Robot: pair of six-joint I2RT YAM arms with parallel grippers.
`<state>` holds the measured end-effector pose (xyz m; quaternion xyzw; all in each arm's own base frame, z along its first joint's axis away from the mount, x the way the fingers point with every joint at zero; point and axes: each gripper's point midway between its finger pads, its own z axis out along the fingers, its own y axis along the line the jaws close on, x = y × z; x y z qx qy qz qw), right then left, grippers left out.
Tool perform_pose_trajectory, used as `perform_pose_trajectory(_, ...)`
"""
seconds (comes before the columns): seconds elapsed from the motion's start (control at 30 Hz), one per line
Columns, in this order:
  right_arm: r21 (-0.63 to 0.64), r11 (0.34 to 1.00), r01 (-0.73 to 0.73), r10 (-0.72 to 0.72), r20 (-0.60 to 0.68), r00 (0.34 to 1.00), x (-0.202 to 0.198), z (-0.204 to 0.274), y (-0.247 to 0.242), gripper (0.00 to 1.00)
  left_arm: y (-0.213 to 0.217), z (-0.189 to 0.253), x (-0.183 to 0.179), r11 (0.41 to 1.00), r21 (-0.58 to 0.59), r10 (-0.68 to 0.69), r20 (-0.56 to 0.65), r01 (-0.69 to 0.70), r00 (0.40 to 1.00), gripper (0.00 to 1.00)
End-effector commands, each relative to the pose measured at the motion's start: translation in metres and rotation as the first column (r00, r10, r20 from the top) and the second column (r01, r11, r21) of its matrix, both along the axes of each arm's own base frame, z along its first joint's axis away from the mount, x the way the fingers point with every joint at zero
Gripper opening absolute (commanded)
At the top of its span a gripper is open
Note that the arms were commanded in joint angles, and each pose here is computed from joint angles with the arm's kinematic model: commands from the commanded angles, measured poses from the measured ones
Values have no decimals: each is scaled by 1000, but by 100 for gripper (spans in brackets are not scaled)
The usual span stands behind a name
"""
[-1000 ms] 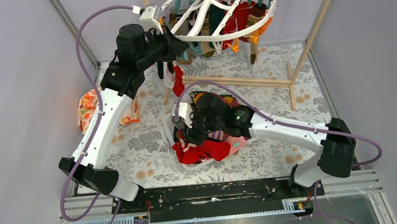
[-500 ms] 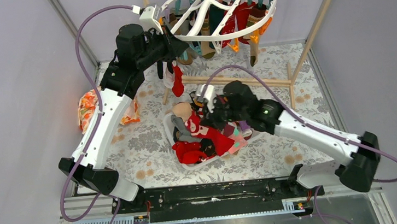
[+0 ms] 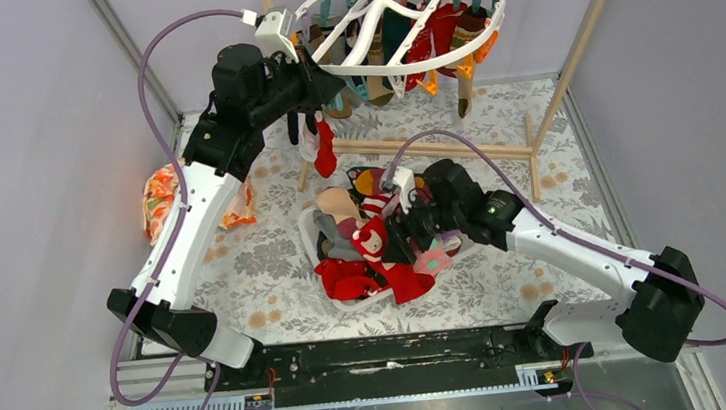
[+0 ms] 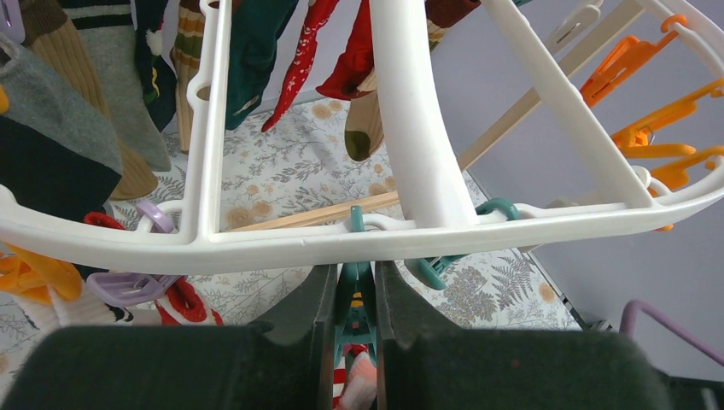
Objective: Clip the socks to the hanger
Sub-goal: Pick up the sock from the bin.
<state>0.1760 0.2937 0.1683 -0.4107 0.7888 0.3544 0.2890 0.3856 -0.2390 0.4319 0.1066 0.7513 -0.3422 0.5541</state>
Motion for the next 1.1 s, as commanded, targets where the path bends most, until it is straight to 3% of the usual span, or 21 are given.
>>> perform_pose_trajectory(0.0, 203, 979, 13, -13, -2, 1000, 22, 58, 21, 75, 4, 8, -5, 1000, 13, -4, 43, 4, 999, 1)
perform_pose_trajectory(0.27, 306, 949, 77, -30, -155, 988, 53, 58, 28, 68, 4, 10, -7, 1000, 10, -8, 46, 7, 999, 1)
perform_pose_trajectory(0.53, 375, 926, 50, 29, -203, 979, 46, 65, 31, 57, 3, 9, -7, 1000, 10, -11, 45, 11, 999, 1)
perform_pose_trajectory(0.7, 350, 937, 17, 67, -226, 972, 38, 58, 27, 58, 4, 11, -8, 1000, 10, -12, 50, 11, 999, 1)
perform_pose_trajectory(0.93, 245, 967, 65, -2, -249, 968, 42, 33, 17, 60, 3, 10, -8, 1000, 5, -14, 43, 14, 999, 1)
perform_pose_trajectory(1.07, 276, 959, 69, -1, -241, 971, 43, 39, 20, 47, 2, 10, -7, 1000, 4, -14, 42, 13, 999, 1)
